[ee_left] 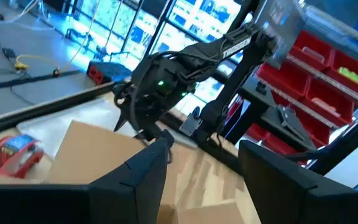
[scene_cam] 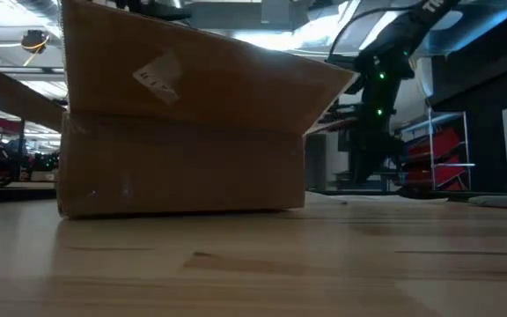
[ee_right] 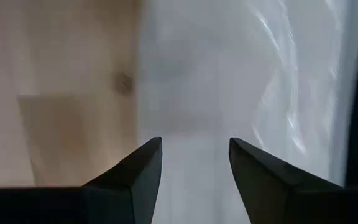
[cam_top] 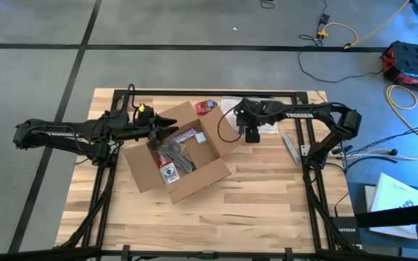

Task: Unpack boxes
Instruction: Close the transparent zip bag

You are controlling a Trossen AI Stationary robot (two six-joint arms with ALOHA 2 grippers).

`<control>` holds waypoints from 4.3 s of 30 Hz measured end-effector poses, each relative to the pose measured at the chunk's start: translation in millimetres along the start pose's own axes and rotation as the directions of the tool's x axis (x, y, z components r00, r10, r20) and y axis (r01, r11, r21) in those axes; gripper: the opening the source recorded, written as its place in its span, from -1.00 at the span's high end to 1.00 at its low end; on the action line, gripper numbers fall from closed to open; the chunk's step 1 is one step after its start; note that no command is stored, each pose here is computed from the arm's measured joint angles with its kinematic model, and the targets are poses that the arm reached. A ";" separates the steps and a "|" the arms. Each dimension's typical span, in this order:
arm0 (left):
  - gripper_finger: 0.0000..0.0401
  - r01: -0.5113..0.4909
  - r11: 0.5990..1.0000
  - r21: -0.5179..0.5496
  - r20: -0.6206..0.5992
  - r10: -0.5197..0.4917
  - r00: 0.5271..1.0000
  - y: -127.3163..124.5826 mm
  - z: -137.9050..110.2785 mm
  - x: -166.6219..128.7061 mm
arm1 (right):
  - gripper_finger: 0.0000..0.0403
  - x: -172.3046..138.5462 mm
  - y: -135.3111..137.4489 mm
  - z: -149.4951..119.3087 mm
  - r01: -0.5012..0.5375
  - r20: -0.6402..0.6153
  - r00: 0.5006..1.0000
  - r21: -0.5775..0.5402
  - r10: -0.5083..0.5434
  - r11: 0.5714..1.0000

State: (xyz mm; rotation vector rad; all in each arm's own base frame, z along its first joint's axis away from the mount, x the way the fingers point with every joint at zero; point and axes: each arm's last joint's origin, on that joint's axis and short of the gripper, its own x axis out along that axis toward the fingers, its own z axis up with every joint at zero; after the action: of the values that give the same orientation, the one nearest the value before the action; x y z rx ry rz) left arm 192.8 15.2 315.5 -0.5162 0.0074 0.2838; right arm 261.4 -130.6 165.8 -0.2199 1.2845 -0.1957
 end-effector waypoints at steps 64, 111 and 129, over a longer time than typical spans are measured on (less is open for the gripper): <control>0.07 -0.084 0.986 -0.142 -0.098 0.070 0.993 5.2 -23.3 29.1 | 0.49 56.4 13.0 21.8 0.211 0.101 0.973 -0.013 -0.208 0.978; 0.07 -0.117 0.927 0.357 0.003 0.124 0.992 70.2 21.0 31.6 | 1.00 -334.2 52.9 73.1 -0.290 0.788 0.528 0.517 -0.317 0.805; 0.07 0.506 0.837 0.210 0.066 -0.529 0.846 64.6 35.2 65.3 | 1.00 -332.9 62.2 102.5 -0.547 0.918 0.389 0.301 -0.081 0.781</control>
State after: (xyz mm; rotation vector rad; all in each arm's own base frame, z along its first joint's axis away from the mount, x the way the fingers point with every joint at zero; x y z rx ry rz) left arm 235.9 103.4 309.6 -0.2970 -0.2227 -0.2217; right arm 271.1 23.1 484.3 0.3915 0.0661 -0.1504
